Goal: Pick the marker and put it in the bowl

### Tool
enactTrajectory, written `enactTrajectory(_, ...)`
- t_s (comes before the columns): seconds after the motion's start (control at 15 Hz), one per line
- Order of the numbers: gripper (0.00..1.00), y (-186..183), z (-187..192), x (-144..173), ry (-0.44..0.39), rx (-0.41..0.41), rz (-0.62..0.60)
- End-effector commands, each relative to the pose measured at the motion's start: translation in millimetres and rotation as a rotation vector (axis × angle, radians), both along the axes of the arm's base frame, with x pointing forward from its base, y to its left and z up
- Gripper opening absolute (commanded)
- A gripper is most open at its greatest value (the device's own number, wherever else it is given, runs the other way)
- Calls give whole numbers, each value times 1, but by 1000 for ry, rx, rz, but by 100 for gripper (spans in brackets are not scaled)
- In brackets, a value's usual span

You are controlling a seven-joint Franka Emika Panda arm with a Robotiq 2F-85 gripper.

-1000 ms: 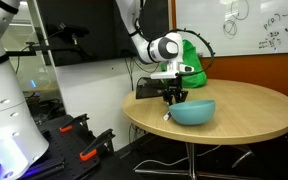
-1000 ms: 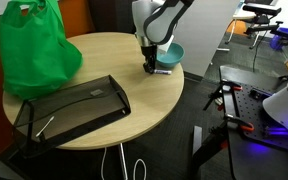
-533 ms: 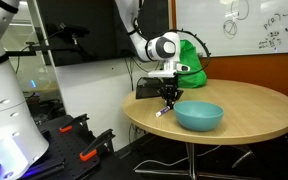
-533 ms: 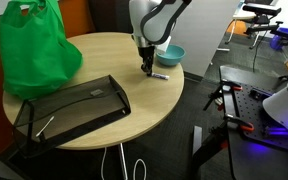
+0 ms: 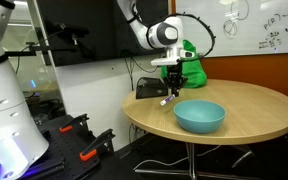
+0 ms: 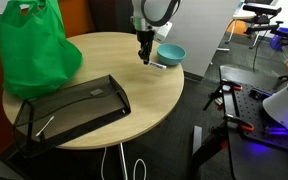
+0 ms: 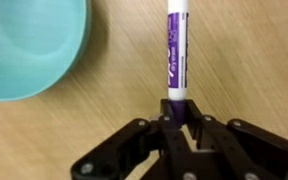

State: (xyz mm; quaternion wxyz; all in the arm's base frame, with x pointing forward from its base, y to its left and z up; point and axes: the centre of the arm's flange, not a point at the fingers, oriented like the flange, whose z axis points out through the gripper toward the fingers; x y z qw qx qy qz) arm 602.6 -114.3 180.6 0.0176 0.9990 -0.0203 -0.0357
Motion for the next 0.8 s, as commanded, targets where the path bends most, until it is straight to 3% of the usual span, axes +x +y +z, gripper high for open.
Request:
enactTrajectory(0.0,5,-31,34,-25,-22,38,-40)
enactTrajectory(0.27,5,-84,48,-47,-25,48,-141)
enactTrajectory(0.73,5,-135,40,-71,-103,-73,-312)
